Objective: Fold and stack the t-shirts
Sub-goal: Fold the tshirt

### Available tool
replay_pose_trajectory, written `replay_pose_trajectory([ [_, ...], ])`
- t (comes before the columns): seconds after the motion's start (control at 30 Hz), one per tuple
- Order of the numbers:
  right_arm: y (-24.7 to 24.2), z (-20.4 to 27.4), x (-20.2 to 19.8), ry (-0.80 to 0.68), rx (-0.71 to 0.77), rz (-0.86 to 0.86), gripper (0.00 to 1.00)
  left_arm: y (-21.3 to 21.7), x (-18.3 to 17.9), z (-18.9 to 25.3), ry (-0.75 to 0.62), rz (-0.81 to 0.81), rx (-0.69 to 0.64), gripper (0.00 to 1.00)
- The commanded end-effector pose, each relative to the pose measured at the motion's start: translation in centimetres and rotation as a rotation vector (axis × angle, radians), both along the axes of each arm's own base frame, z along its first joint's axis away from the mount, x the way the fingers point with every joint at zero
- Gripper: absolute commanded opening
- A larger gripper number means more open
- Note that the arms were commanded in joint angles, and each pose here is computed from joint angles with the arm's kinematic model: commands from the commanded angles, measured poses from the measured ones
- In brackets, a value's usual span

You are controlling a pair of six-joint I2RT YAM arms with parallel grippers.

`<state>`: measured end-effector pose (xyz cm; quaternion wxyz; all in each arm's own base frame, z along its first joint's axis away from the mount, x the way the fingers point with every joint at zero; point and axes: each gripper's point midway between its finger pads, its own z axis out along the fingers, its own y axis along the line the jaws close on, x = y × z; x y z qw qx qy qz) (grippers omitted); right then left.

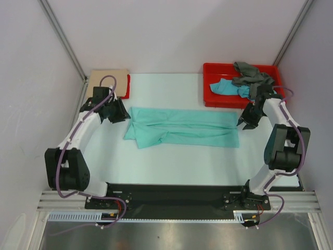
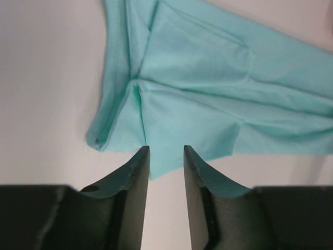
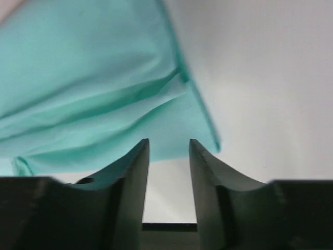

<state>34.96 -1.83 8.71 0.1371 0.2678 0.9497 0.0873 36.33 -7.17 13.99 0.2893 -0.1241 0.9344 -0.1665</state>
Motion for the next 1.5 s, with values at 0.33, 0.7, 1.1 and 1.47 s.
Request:
replay_pose_trajectory([
  [0.33, 16.5, -1.6, -0.1, -0.039, 0.387, 0.205, 0.29, -6.2, -4.0, -3.9, 0.137, -0.186, -0.275, 0.42],
  [0.7, 29.3, -0.6, -0.7, -0.048, 0.609, 0.504, 0.57, -4.2, -5.8, -4.9, 0.119, -0.109, -0.104, 0.60],
  [1.1, 29.3, -3.6, -0.5, -0.005, 0.574, 0.455, 0.41, -1.9, -4.7, -7.6, 0.157, -0.073, -0.085, 0.37],
  [1.47, 27.3, -4.6, -3.5, 0.032, 0.535, 0.469, 0.34, -0.5, -4.2, -6.4, 0.105, -0.009, -0.172, 0.24],
])
